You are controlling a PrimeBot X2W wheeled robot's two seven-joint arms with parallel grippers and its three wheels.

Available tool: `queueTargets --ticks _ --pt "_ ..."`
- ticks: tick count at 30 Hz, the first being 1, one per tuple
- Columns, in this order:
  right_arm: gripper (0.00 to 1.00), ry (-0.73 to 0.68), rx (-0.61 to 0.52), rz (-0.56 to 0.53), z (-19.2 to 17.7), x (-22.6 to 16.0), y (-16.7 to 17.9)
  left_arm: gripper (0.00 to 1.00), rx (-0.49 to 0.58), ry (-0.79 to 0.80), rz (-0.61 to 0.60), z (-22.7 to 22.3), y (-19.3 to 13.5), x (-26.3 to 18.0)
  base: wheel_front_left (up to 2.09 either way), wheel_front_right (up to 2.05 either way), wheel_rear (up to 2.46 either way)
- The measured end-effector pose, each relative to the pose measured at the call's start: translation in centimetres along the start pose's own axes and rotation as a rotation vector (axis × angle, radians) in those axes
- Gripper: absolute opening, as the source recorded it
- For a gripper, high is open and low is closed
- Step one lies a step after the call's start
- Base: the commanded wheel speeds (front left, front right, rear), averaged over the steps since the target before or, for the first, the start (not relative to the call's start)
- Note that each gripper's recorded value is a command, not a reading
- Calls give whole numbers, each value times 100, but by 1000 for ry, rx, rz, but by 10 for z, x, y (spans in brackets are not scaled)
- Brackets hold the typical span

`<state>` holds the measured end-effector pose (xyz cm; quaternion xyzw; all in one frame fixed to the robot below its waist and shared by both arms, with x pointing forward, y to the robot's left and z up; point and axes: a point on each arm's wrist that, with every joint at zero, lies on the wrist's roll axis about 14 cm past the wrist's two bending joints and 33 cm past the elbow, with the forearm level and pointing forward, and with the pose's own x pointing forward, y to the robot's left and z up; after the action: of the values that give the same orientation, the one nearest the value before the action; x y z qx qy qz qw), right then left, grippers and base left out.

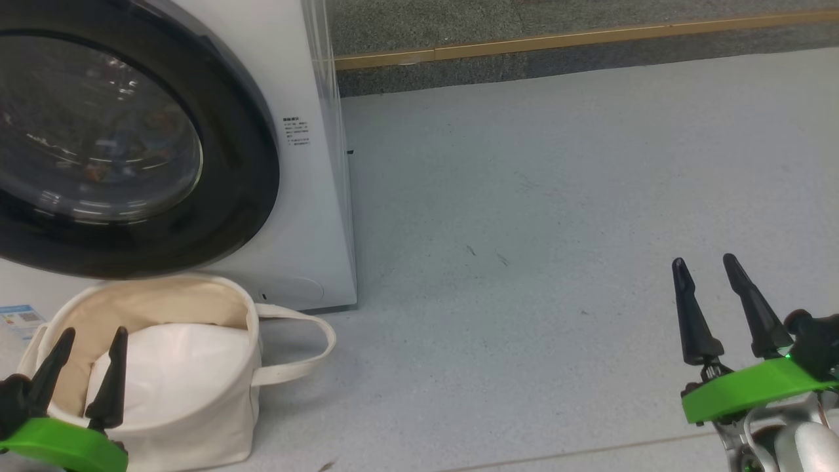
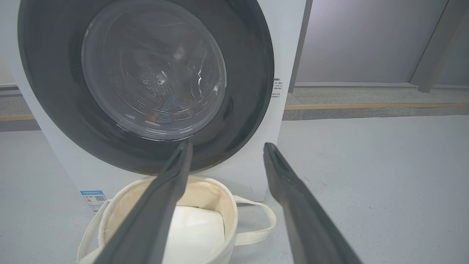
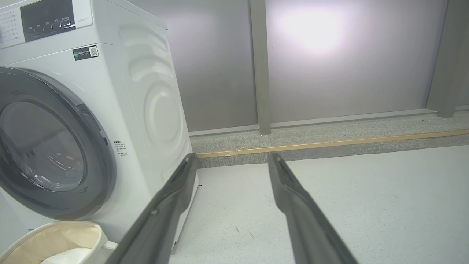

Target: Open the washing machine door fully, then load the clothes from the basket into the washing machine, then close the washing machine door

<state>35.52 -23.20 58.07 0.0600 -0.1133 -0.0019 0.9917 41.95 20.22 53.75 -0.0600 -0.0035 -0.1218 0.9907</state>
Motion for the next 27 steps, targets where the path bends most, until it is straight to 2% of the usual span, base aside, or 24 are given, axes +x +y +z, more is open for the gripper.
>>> queueTargets --ticks 27 --pt "100 -2 3 4 -1 3 1 100 4 -3 2 3 3 -4 0 0 0"
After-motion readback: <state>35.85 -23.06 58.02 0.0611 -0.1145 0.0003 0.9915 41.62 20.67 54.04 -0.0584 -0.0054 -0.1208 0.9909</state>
